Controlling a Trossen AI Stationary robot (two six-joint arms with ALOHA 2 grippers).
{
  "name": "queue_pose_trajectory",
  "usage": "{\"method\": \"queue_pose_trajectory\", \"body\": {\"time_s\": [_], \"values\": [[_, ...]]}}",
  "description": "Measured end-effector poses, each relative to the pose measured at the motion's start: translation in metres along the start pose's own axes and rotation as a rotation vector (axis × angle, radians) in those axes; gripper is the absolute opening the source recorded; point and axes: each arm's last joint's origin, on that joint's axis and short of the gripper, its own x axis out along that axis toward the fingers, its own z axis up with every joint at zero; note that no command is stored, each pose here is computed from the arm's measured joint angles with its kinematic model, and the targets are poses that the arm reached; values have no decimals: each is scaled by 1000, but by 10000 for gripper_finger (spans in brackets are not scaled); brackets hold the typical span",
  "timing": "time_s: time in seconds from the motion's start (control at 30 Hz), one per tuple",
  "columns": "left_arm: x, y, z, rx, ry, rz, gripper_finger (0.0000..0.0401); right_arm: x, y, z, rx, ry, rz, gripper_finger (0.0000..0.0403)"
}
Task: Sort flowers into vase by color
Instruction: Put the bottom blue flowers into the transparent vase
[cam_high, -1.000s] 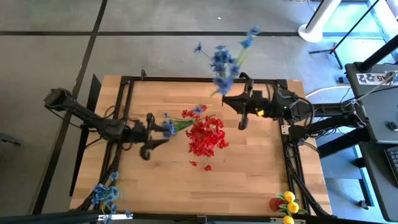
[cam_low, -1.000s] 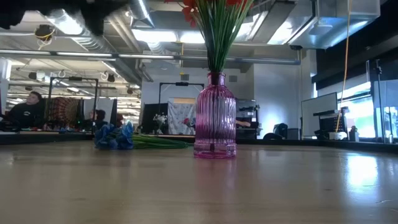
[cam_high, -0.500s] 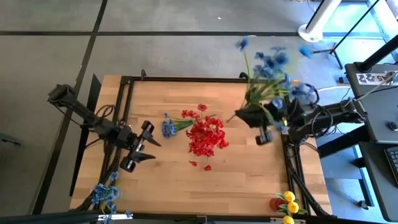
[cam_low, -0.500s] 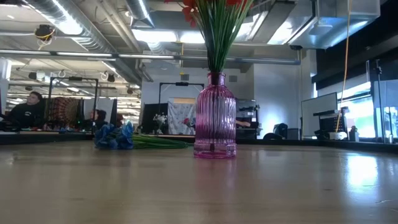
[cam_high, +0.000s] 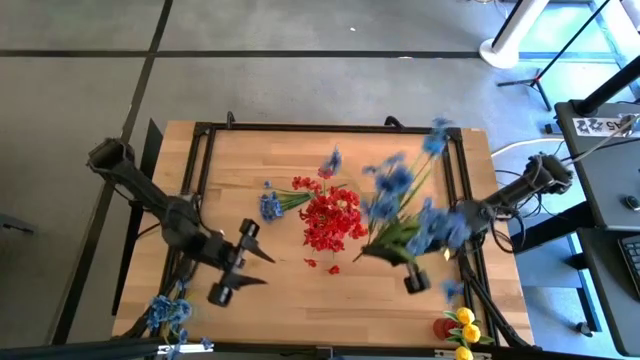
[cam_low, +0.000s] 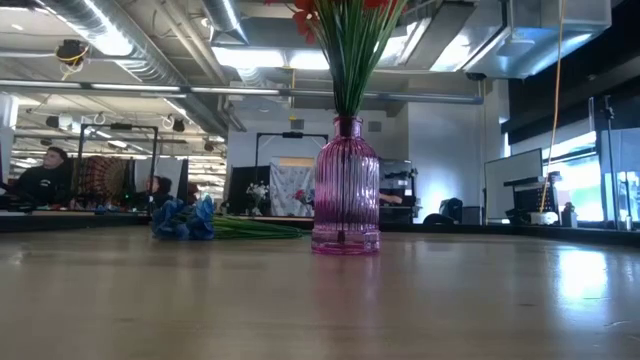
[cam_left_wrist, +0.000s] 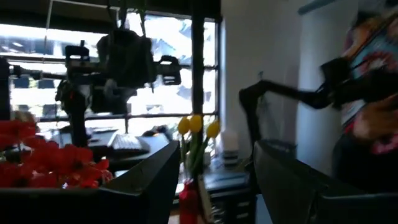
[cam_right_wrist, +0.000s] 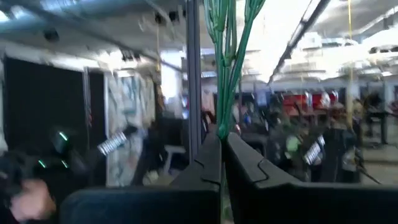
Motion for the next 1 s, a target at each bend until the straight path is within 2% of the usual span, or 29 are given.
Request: {"method": "queue_pose_trajectory", "body": {"time_s": [0.13, 0.3, 0.53, 0.63, 0.8, 1.0], "values": [[20, -15, 1, 48, 59, 45, 200, 12, 22, -12, -42, 106, -27, 3], [36, -24, -3, 46, 80, 56, 200, 24, 40, -39, -69, 190, -13, 3], [51, -15, -19, 17, 103, 158, 200, 38, 38, -89, -114, 302, -59, 3], [56, -12, -29, 42, 129, 141, 200, 42, 35, -103, -110, 311, -77, 3], [61, -12, -40, 54, 122, 106, 200, 45, 36, -117, -118, 317, -121, 3], [69, 3, -49, 8, 109, 176, 200, 49, 28, -126, -126, 322, -144, 3]]}}
